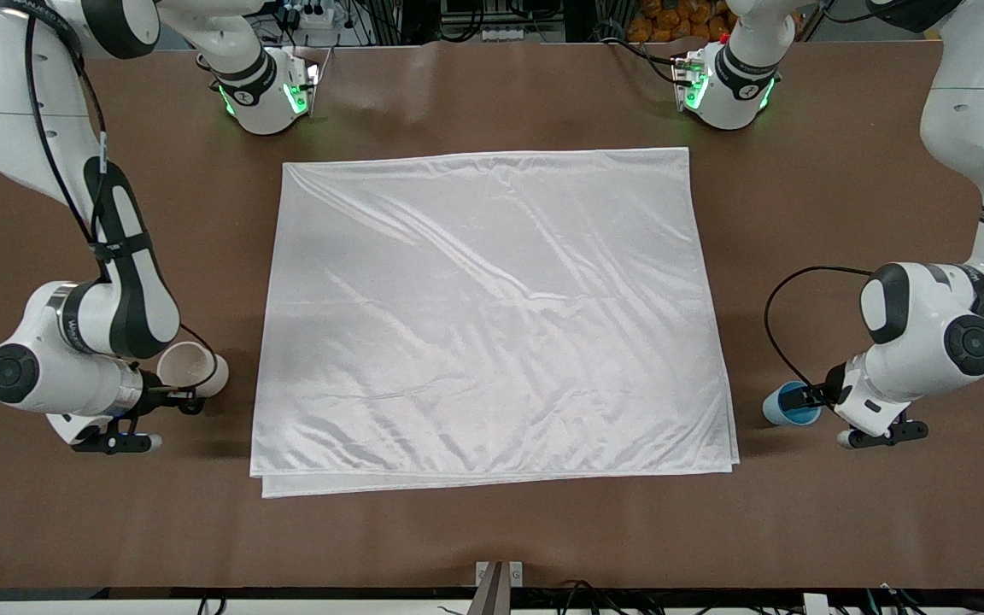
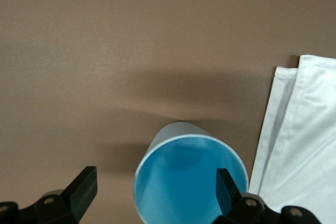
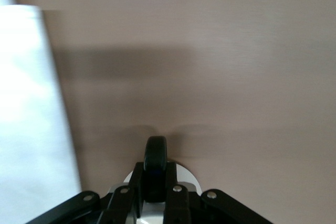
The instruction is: Place blue cup into white mug on cloth
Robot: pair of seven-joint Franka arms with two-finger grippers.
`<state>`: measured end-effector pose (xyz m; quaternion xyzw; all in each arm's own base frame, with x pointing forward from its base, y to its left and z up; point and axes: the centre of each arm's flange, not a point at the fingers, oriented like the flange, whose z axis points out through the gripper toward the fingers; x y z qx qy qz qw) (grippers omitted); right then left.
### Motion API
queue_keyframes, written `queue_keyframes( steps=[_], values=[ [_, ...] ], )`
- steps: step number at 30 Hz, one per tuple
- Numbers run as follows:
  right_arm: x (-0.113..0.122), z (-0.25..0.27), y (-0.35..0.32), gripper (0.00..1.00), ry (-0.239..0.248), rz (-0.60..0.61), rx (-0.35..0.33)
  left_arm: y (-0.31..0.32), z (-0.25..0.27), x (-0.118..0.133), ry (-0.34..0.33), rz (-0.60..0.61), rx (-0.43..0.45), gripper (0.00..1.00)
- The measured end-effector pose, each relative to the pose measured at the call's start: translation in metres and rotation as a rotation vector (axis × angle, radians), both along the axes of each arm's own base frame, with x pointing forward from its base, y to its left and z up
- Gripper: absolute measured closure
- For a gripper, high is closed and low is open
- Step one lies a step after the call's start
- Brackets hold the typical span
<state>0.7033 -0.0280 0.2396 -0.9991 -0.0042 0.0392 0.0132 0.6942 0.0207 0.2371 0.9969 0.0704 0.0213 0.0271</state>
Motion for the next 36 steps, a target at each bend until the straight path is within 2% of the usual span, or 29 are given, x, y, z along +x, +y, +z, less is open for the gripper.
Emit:
queue_keyframes(
  steps=[2, 6, 7, 8, 9, 10, 13, 15, 18, 19, 21, 22, 23, 28, 30, 33, 34, 36],
  values=[
    [0.002, 0.005, 0.011, 0.81, -0.004, 0.014, 0.008, 0.001, -0.001, 0.0, -0.001, 0.002, -0.001, 0.05],
    [0.004, 0.023, 0.029, 0.81, -0.022, 0.038, 0.022, 0.002, -0.001, 0.0, -0.003, 0.003, -0.001, 0.07],
    [0.004, 0.027, 0.033, 0.81, -0.027, 0.042, 0.024, 0.002, -0.001, 0.0, -0.003, 0.003, -0.001, 0.11],
    [0.005, 0.032, 0.037, 0.81, -0.034, 0.048, 0.025, 0.002, -0.001, 0.0, -0.003, 0.003, -0.001, 0.21],
    [0.005, 0.036, 0.04, 0.81, -0.038, 0.052, 0.026, 0.002, -0.001, 0.0, -0.003, 0.003, -0.001, 0.21],
    [0.005, 0.041, 0.044, 0.81, -0.043, 0.058, 0.026, 0.002, -0.002, 0.0, -0.003, 0.003, -0.001, 0.31],
    [0.005, 0.051, 0.055, 0.81, -0.051, 0.067, 0.028, 0.002, -0.002, 0.0, -0.003, 0.003, -0.002, 0.45],
    [0.004, 0.055, 0.065, 0.81, -0.053, 0.06, 0.027, 0.002, -0.003, 0.0, -0.004, 0.003, -0.002, 0.51],
    [0.003, 0.057, 0.083, 0.81, -0.054, 0.045, 0.027, 0.002, -0.003, 0.001, -0.007, 0.004, -0.002, 0.52],
    [0.003, 0.057, 0.091, 0.81, -0.054, 0.038, 0.026, 0.002, -0.003, 0.001, -0.007, 0.004, -0.002, 0.55],
    [0.001, 0.057, 0.109, 0.81, -0.052, 0.024, 0.025, 0.002, -0.003, 0.001, -0.008, 0.004, -0.003, 0.69],
    [0.0, 0.057, 0.116, 0.81, -0.052, 0.019, 0.024, 0.002, -0.003, 0.001, -0.008, 0.004, -0.003, 0.69],
    [-0.001, 0.058, 0.126, 0.81, -0.053, 0.012, 0.023, 0.002, -0.003, 0.001, -0.008, 0.004, -0.003, 0.79],
    [-0.006, 0.065, 0.178, 0.81, -0.064, -0.019, 0.023, 0.002, -0.003, 0.001, -0.008, 0.004, -0.003, 0.85],
    [-0.009, 0.068, 0.196, 0.81, -0.069, -0.028, 0.023, 0.002, -0.003, 0.001, -0.008, 0.003, -0.003, 0.92],
    [-0.013, 0.072, 0.219, 0.81, -0.073, -0.032, 0.024, 0.002, -0.003, 0.001, -0.008, 0.003, -0.002, 0.93],
    [-0.015, 0.073, 0.229, 0.81, -0.074, -0.032, 0.025, 0.002, -0.003, 0.001, -0.008, 0.003, -0.002, 0.96],
    [-0.018, 0.074, 0.241, 0.81, -0.077, -0.031, 0.026, 0.002, -0.003, 0.001, -0.008, 0.002, -0.002, 0.96]
  ],
)
